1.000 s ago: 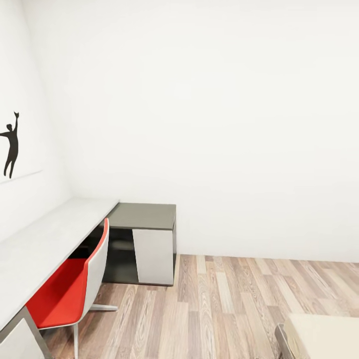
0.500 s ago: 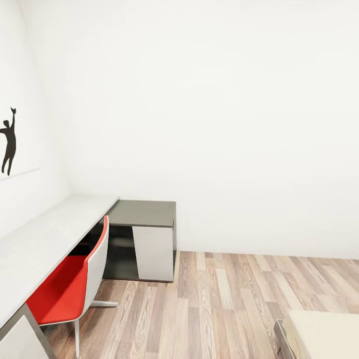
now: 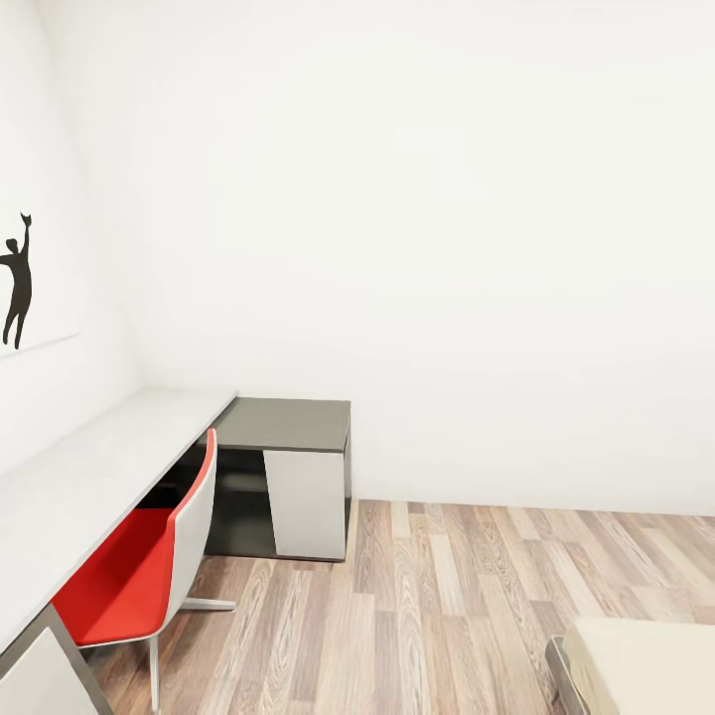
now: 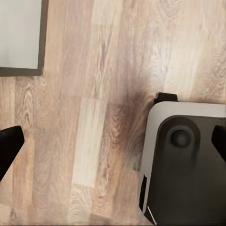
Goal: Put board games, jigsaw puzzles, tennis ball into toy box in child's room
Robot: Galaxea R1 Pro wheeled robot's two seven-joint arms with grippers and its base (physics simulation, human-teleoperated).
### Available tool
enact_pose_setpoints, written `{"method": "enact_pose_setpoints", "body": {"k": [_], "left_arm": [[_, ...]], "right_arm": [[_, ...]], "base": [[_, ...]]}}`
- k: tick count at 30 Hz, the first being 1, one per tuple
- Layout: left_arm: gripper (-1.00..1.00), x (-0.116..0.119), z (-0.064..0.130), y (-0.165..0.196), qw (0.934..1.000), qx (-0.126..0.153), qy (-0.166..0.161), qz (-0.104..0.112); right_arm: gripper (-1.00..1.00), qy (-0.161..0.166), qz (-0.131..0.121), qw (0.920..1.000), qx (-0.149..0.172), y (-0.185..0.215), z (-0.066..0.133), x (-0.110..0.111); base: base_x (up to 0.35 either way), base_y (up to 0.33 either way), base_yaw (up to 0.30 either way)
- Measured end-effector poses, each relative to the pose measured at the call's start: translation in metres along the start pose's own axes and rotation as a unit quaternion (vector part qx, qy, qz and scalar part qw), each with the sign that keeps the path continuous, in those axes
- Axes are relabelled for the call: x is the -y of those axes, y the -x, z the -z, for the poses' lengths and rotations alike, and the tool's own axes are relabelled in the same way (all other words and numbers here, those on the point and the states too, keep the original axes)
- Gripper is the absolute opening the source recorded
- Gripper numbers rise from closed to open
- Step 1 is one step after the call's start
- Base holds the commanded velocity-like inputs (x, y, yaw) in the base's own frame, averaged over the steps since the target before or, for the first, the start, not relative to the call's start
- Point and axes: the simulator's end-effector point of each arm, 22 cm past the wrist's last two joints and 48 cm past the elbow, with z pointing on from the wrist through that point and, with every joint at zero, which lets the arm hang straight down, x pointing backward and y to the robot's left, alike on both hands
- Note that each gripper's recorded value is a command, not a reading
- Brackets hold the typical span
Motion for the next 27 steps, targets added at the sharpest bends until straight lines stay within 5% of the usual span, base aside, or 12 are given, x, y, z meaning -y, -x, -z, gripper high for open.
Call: {"method": "enact_pose_setpoints", "body": {"k": [12,27], "left_arm": [[1.00,-0.001,0.004,-0.046,0.9999,-0.014,0.004,-0.003],[1.00,0.009,0.004,-0.039,1.0000,-0.001,-0.002,0.003]], "right_arm": [[1.00,-0.004,0.002,0.9997,-0.024,-0.036,0.006,0.008],[1.00,0.004,-0.004,0.9997,-0.024,-0.039,0.007,-0.006]], "base": [[0.000,0.000,0.000],[0.000,0.000,0.000]]}}
